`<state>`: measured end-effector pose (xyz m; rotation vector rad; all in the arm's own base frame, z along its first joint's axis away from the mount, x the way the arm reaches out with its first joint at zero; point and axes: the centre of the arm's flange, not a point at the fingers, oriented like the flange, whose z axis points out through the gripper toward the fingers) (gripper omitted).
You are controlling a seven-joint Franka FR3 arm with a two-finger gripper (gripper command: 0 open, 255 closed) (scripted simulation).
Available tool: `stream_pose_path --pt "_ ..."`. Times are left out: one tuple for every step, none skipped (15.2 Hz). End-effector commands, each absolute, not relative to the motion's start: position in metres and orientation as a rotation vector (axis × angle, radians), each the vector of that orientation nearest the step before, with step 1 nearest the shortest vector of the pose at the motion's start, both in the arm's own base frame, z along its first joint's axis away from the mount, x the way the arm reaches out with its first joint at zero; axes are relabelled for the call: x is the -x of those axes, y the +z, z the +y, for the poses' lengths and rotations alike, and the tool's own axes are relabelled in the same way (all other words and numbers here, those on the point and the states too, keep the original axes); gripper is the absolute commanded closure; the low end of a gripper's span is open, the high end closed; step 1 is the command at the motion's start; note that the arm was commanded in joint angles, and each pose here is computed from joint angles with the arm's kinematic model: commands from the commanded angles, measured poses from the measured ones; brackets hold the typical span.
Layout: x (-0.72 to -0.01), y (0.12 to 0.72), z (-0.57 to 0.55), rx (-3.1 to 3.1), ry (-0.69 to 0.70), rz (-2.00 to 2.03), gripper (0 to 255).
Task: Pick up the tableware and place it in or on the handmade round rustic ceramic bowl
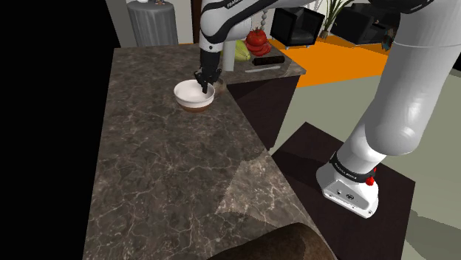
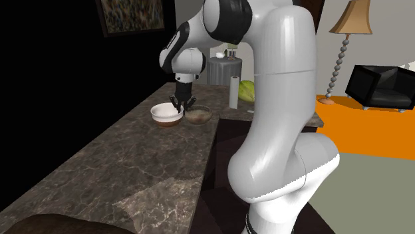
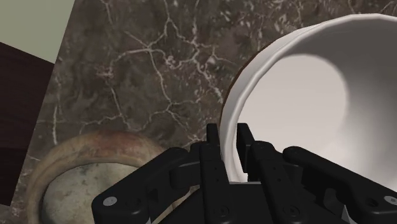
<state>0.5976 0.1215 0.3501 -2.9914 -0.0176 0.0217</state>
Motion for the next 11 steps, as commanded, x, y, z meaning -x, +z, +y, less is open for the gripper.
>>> stream_pose_path --pt "-0.597 0.361 0.121 2.991 0.022 -0.018 255" --pt "-0.597 0.366 0.121 2.991 0.022 -0.018 255" --pt "-0.597 0.372 0.121 2.991 0.022 -0.018 255" --pt "-0.597 0.377 0.121 2.991 0.022 -0.018 255" --pt "-0.597 0.382 0.121 2.991 0.022 -0.018 255" --pt "-0.597 0.388 0.121 2.991 0.022 -0.018 255" --pt "-0.597 0.393 0.121 2.991 0.022 -0.018 255" --pt "-0.597 0.398 0.121 2.991 0.022 -0.018 255" --pt "-0.597 0.403 0.121 2.991 0.022 -0.018 255" --pt "-0.597 0.409 0.121 2.991 0.022 -0.018 255" --pt "-0.597 0.414 0.121 2.991 0.022 -0.018 255"
